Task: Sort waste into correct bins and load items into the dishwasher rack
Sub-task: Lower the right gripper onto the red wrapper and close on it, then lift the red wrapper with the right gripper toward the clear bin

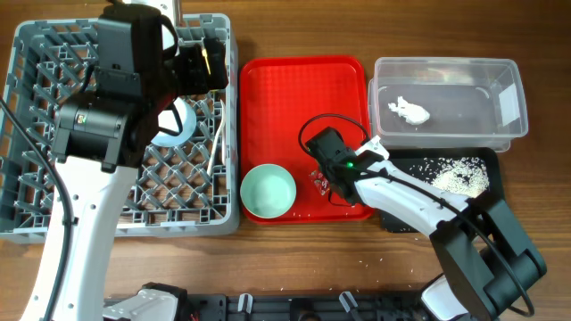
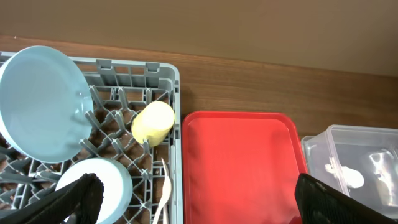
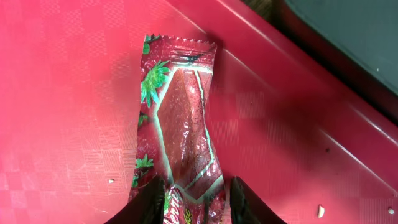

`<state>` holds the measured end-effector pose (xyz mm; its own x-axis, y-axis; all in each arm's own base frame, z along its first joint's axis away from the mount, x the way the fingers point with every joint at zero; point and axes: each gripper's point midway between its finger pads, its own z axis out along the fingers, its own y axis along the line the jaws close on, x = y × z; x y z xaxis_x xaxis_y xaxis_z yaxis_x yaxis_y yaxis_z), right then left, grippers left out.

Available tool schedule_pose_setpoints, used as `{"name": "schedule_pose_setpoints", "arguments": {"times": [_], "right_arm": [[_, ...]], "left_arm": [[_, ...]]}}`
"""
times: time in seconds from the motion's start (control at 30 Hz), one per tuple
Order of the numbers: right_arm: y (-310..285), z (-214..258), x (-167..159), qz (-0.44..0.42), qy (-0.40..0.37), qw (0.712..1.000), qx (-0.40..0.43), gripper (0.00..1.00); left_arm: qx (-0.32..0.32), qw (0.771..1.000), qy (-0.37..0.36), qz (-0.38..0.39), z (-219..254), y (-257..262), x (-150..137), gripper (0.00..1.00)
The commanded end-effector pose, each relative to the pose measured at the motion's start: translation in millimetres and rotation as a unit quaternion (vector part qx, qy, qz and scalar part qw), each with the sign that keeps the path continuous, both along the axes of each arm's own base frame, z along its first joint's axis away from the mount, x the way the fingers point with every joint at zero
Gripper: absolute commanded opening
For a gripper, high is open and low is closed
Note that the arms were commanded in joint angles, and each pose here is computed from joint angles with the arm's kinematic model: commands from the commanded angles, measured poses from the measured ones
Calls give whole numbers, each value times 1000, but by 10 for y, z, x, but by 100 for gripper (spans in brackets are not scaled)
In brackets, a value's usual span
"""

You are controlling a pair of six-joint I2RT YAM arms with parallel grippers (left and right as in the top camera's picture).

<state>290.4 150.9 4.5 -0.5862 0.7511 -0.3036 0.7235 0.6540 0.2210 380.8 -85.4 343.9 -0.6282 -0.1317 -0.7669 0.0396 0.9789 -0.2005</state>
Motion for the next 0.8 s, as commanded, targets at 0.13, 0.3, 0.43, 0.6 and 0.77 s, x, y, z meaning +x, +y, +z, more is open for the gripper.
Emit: {"name": "schedule_pose_setpoints", "arguments": {"times": [0.13,0.3,0.43,0.6,0.77], "right_arm": [[-40,-45,-42,-1,8,1000,-5,31],[50,470,79,19,-60,997,36,42],[79,419,73,12,-53,998,44,61],[97,55,-55,21,9,999,32,62],[191,175,41,239,-9,970,-34,61]], "left_arm": [[-9,1000,1,2,2,2,4,100],[-9,1000,1,2,2,2,4,100],[-9,1000,1,2,2,2,4,100],[-8,1000,1,2,1,2,4,100],[-9,1000,1,2,2,2,4,100]]}}
